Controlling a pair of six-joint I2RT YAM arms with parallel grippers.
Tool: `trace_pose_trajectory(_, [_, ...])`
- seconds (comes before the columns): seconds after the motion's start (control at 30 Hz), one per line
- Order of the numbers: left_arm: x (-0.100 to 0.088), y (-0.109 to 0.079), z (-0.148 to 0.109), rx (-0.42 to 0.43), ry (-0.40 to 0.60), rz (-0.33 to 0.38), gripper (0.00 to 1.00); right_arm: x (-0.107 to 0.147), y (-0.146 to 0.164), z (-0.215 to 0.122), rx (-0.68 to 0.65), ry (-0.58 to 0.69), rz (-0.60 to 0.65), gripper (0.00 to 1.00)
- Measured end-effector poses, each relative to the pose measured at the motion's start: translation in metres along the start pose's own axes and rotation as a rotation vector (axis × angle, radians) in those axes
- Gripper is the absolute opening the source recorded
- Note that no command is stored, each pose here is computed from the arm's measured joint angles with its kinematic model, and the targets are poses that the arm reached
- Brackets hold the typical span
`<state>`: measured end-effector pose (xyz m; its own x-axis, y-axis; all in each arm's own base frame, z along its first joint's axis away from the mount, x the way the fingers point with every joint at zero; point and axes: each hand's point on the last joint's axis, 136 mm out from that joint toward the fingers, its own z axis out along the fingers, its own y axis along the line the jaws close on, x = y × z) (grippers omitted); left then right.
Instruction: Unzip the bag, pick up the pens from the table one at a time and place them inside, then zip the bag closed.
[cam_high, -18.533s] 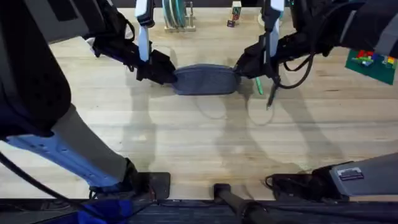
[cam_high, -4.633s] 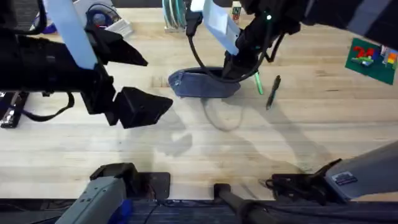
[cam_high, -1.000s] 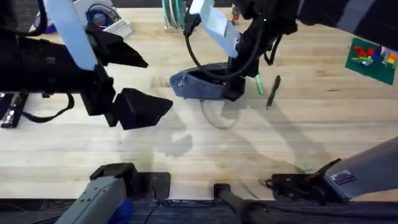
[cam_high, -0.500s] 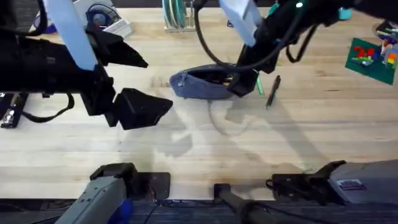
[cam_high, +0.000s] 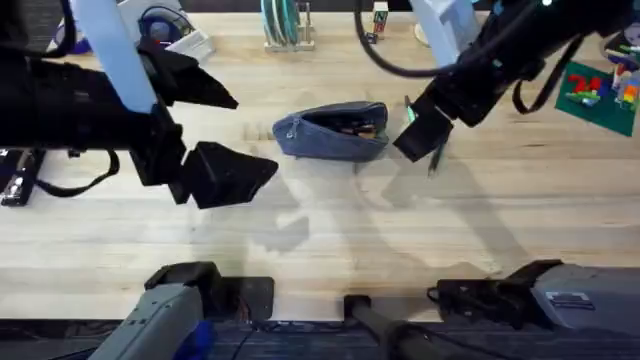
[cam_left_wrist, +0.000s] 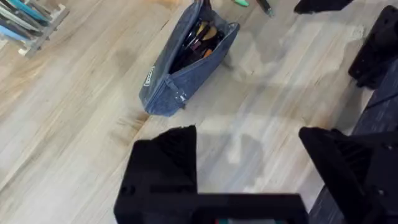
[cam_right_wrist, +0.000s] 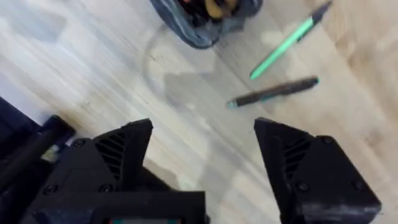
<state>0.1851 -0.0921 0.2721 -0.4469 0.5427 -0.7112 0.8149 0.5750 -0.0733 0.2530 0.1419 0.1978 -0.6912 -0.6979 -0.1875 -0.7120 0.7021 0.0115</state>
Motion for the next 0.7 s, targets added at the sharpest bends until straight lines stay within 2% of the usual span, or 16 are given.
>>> trace_pose_trajectory(0.13, [0.000, 0.000, 0.000, 0.000, 0.000, 0.000, 0.995, 0.008, -0.002, 0.000, -0.004, 0.029, 0.085, 0.998])
trace_pose_trajectory(0.4, [0.000, 0.000, 0.000, 0.000, 0.000, 0.000, 0.995, 0.019, 0.000, 0.001, 0.004, 0.058, 0.177, 0.997])
trace_pose_trajectory(0.53, [0.000, 0.000, 0.000, 0.000, 0.000, 0.000, 0.995, 0.035, 0.002, 0.002, 0.020, 0.042, 0.222, 0.998])
trace_pose_trajectory(0.7, [0.000, 0.000, 0.000, 0.000, 0.000, 0.000, 0.995, 0.066, -0.002, 0.000, 0.045, -0.014, 0.338, 0.998])
